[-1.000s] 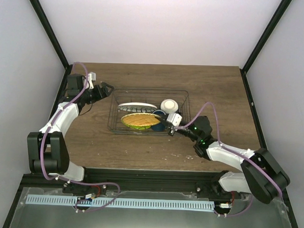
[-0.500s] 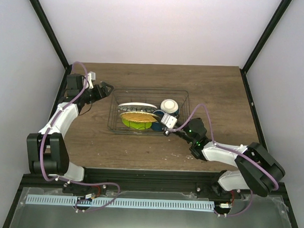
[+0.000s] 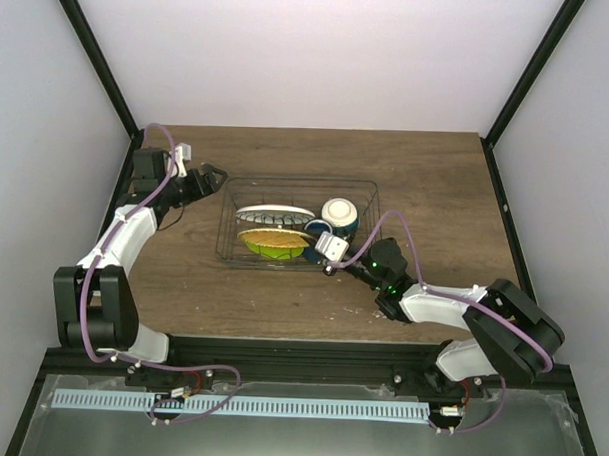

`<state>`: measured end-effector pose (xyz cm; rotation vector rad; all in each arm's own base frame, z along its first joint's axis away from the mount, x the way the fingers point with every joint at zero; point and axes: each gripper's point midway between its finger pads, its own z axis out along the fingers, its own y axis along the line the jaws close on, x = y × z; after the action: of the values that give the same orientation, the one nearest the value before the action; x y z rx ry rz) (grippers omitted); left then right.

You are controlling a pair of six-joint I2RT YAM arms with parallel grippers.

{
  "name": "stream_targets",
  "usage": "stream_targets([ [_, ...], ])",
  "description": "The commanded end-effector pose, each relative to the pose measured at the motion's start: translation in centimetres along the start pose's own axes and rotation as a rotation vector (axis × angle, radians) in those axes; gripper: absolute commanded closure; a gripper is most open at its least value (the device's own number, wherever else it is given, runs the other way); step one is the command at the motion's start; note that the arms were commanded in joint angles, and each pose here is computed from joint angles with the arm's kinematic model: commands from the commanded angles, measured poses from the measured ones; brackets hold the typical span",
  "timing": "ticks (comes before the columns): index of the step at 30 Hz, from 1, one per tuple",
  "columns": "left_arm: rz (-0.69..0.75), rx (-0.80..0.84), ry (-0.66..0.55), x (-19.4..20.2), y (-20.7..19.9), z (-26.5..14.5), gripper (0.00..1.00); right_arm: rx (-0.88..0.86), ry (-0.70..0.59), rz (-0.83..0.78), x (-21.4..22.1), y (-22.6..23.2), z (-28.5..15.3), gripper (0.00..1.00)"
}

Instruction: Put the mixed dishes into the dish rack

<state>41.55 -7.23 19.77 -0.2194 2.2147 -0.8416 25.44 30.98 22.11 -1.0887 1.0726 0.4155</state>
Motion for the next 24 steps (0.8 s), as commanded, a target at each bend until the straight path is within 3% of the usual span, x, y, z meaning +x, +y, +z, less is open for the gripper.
stream_targets([
  [1,0.027,0.025,-0.024,-0.7,-0.6,-0.6,0.1,0.017,-0.059,-0.026,-1.8,-0.6,0.5,0.99],
  [15,0.022,0.032,-0.023,-0.4,-0.4,-0.5,0.09,-0.094,0.032,0.043,1.5,2.0,1.8,0.99],
  [24,0.016,0.043,-0.023,-0.3,-0.4,-0.4,0.09,-0.127,0.065,0.088,1.5,2.8,2.1,0.74],
])
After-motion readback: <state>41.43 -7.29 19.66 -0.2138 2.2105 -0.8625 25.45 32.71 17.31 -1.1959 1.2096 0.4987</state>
